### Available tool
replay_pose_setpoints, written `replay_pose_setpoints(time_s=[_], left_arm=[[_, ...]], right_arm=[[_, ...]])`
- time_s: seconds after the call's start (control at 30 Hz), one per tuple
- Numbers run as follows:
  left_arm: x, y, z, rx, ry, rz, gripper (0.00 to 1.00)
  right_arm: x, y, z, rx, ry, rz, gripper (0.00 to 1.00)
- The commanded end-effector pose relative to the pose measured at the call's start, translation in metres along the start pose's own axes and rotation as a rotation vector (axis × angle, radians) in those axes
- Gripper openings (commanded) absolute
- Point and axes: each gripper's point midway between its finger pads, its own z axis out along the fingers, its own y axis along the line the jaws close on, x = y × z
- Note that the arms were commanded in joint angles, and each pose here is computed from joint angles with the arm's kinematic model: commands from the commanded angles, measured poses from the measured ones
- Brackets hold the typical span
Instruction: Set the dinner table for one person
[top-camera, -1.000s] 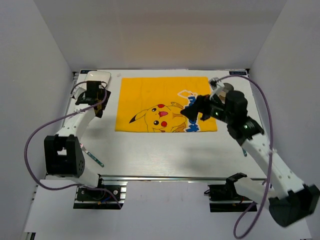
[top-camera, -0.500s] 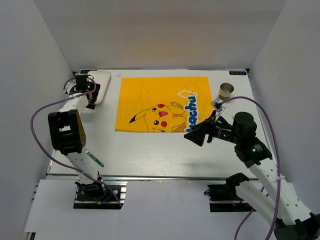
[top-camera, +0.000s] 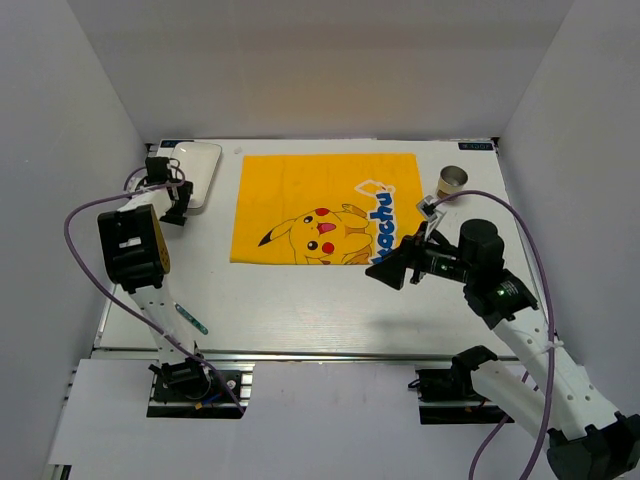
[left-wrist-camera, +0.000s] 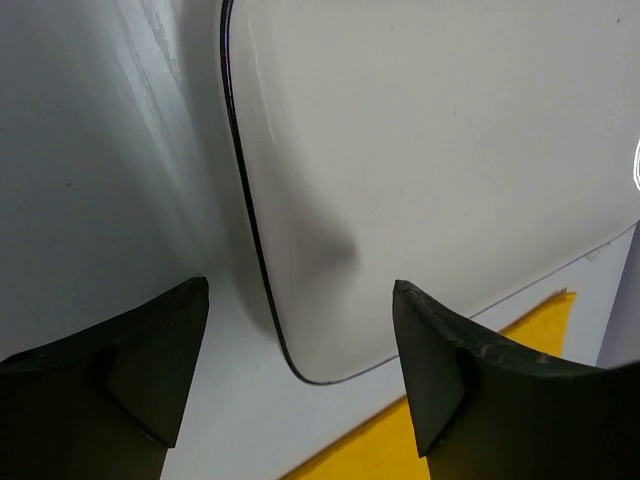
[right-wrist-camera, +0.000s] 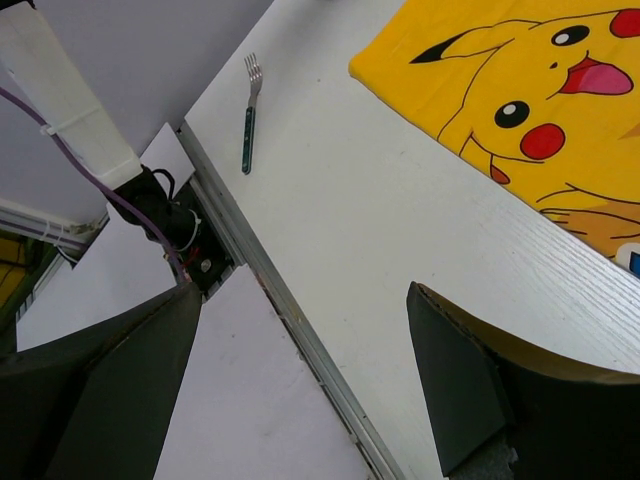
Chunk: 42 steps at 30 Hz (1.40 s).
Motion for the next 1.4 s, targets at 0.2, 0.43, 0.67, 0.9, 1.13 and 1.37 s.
replay_pose_setpoints(time_s=[0.2, 0.43, 0.67, 0.9, 1.13, 1.37], left_arm=[[-0.001, 0.025, 0.028, -0.057, 0.023, -0.034, 0.52], [0.003, 0.038, 0.035, -0.038, 0.072, -0.073, 0.11], [0.002, 0.041, 0.016, -0.002, 0.1, -0.095, 0.0], [-0.035, -0.027, -0.077, 0.41, -0.02, -0.068, 0.0], [-0.051, -0.06, -0.17, 0.673, -0.103, 0.001, 0.0], [-0.022, -0.087, -0.227, 0.903, 0.002, 0.153, 0.0]], right_arm=[[-0.025, -0.012, 0.003, 0.08, -0.095, -0.01, 0.89], [-0.033, -0.01, 0.0, 0.098, -0.124, 0.008, 0.89], [-0.037, -0.007, -0.011, 0.134, -0.165, 0.028, 0.89], [-0.028, -0.011, -0.017, 0.162, -0.176, 0.05, 0.89], [-0.017, -0.022, -0.022, 0.219, -0.18, 0.062, 0.89], [-0.013, -0.044, -0.027, 0.33, -0.181, 0.053, 0.89]])
